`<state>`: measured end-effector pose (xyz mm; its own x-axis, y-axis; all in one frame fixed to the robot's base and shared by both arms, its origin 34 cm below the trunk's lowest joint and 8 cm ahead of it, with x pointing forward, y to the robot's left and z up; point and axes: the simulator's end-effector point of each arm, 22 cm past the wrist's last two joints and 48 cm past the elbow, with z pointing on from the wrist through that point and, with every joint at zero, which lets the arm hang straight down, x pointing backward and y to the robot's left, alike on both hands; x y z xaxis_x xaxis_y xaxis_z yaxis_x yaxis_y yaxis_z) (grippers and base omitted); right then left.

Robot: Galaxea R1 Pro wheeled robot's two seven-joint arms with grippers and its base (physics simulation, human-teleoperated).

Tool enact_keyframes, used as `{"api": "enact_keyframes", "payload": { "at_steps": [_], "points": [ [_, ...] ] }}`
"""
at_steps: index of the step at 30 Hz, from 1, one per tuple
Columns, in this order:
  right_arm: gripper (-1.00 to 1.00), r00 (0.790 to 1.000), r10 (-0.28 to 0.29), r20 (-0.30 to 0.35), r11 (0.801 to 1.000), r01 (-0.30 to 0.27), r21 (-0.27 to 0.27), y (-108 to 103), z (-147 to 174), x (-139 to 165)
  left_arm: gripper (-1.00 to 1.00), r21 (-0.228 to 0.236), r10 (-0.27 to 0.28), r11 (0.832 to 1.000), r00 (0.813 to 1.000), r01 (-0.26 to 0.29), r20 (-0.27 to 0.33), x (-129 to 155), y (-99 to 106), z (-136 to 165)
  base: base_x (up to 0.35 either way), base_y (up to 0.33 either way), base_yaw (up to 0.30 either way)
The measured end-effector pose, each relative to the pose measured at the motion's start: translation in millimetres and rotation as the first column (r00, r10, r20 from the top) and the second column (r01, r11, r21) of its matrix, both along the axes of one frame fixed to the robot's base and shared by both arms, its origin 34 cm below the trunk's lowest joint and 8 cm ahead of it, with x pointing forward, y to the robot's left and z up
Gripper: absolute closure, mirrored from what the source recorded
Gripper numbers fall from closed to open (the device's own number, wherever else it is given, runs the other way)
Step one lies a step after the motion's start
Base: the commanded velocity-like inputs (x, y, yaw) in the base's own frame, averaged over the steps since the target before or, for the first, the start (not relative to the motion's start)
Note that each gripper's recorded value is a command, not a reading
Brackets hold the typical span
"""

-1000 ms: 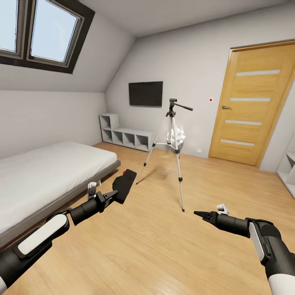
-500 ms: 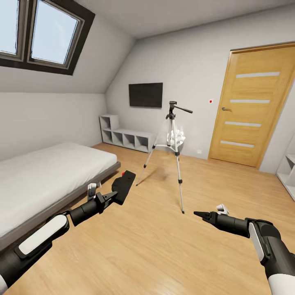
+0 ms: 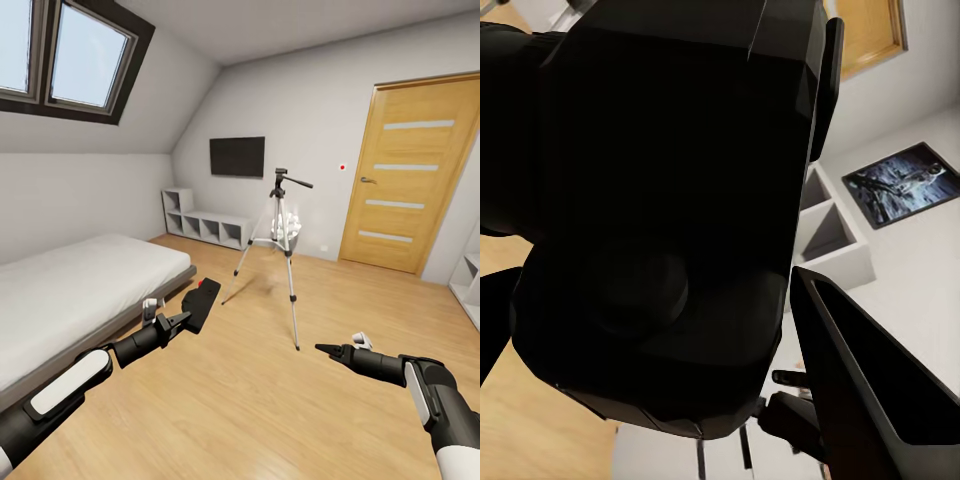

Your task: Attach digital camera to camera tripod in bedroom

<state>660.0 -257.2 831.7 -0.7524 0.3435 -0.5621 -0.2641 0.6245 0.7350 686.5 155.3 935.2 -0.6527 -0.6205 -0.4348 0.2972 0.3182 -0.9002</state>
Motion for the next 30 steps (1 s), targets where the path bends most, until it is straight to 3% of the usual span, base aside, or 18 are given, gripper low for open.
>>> {"api": "enact_keyframes", "payload": {
  "at_steps": [30],
  "points": [
    [-1.0,1.0,0.0,0.0,1.0,0.0,-0.002,-0.2,50.7,2.4,1.0,-0.003,0.004,1.0,1.0,-0.004,-0.006,3.2,1.3,49.6,0.0,0.0,0.0]
  ]
}}
